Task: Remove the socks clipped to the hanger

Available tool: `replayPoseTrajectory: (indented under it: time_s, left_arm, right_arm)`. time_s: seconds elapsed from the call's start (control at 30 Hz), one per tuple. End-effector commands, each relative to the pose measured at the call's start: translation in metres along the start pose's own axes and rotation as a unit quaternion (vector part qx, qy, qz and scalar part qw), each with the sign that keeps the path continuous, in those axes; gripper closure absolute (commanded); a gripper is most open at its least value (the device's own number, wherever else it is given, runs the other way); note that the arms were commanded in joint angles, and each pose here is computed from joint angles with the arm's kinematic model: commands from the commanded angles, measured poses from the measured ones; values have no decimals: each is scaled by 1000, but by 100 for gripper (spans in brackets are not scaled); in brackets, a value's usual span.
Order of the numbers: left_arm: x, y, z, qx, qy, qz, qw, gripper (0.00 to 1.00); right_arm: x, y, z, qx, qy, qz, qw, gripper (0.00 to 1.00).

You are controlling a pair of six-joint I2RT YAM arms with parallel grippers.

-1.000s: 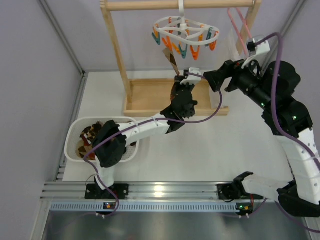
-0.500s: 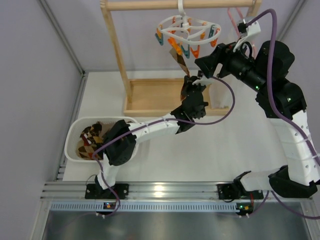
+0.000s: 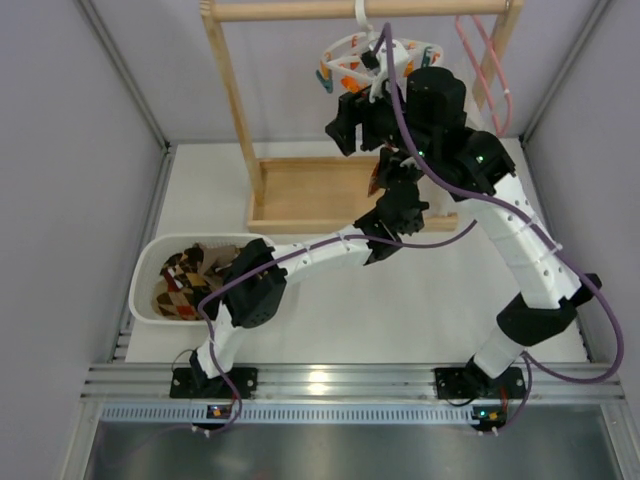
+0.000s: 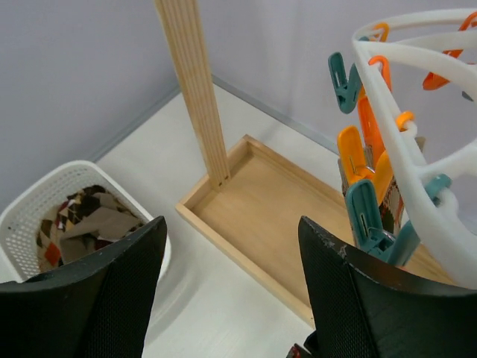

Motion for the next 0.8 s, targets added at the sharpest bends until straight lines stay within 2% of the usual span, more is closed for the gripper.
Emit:
replayPoseTrajectory:
  time_s: [0.0, 0.27, 0.33, 0.43, 0.6, 0.77]
  left_arm:
    - [-2, 1, 4, -10, -12, -4, 1000, 100]
    - [8, 11, -20, -28, -5, -9, 1000, 100]
    - [10, 15, -27, -31, 0, -8, 999, 100]
    - [13, 23, -35, -47, 1, -11, 999, 100]
    - [14, 36, -37, -77, -13, -25, 997, 100]
    - [16, 35, -31, -70, -20, -25, 997, 100]
  right_arm:
    - [-1, -1, 21, -39, -51, -36, 997, 32]
    - [10, -35, 47, -33, -95, -70, 992, 38]
    - [11, -40, 46, -7, -93, -54, 994, 37]
    - [9, -63, 53, 16, -107, -77, 991, 38]
    - [20, -88, 50, 34, -94, -65, 993, 38]
    - [34, -87, 44, 21, -77, -37, 996, 41]
Point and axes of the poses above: each gripper's point midway between its finger pads, its own x axis out along the fingers, its own y axis along the line the jaws close on, z = x × y, the point moved 10 cm from there along -x, back along the fingers, and after that the axes turned 14 degrees about x, right-handed, at the moved point
